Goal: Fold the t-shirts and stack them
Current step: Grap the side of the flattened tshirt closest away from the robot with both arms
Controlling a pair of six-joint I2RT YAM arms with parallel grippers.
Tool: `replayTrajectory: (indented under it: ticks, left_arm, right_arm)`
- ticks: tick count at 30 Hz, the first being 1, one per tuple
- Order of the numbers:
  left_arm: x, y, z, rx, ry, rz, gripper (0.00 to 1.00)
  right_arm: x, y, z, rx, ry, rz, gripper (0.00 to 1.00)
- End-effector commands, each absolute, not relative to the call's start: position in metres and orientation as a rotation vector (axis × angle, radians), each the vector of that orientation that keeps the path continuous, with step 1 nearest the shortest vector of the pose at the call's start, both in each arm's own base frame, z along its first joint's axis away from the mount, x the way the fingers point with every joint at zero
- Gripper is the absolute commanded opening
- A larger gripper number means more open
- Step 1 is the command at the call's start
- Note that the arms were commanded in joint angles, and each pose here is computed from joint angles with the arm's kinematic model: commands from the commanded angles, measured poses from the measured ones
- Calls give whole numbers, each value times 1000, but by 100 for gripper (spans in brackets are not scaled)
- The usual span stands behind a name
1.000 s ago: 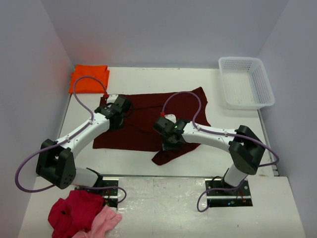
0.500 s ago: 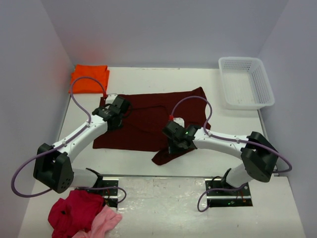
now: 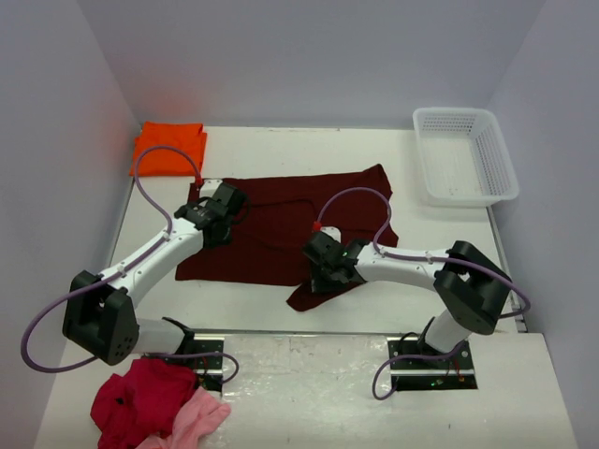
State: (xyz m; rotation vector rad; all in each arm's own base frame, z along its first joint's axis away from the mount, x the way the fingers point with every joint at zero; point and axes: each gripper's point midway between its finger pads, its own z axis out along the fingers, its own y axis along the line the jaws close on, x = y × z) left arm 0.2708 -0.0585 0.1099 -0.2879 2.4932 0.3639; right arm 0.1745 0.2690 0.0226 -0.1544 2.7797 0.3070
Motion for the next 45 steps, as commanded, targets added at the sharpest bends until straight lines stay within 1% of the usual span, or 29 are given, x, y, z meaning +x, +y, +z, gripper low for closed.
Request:
replayTrajectory:
  ticks: [1, 13, 30, 35, 37, 42, 45]
  left_arm:
    - [276, -59, 123, -277, 2443, 349, 32]
    - [276, -61, 116, -270, 2454, 334, 32]
    - [274, -61, 114, -271, 2455, 333, 32]
    - [274, -59, 115, -273, 2455, 339, 32]
    - [274, -61, 115, -276, 2456, 325, 32]
    - [273, -60, 116, -271, 2454, 329, 32]
    - [272, -60, 115, -272, 2456, 333, 32]
  right_arm:
    - [180, 280, 21, -138, 2767, 351, 41]
    - [177, 273, 36, -107, 2754, 356, 41]
    - [154, 273, 17, -127, 2821, 355, 40]
    - [155, 275, 12, -141, 2825, 348, 36]
    - [158, 271, 9, -142, 2826, 300, 35]
    - [167, 279, 17, -160, 2807, 287, 33]
    - [171, 281, 21, -161, 2798, 278, 26]
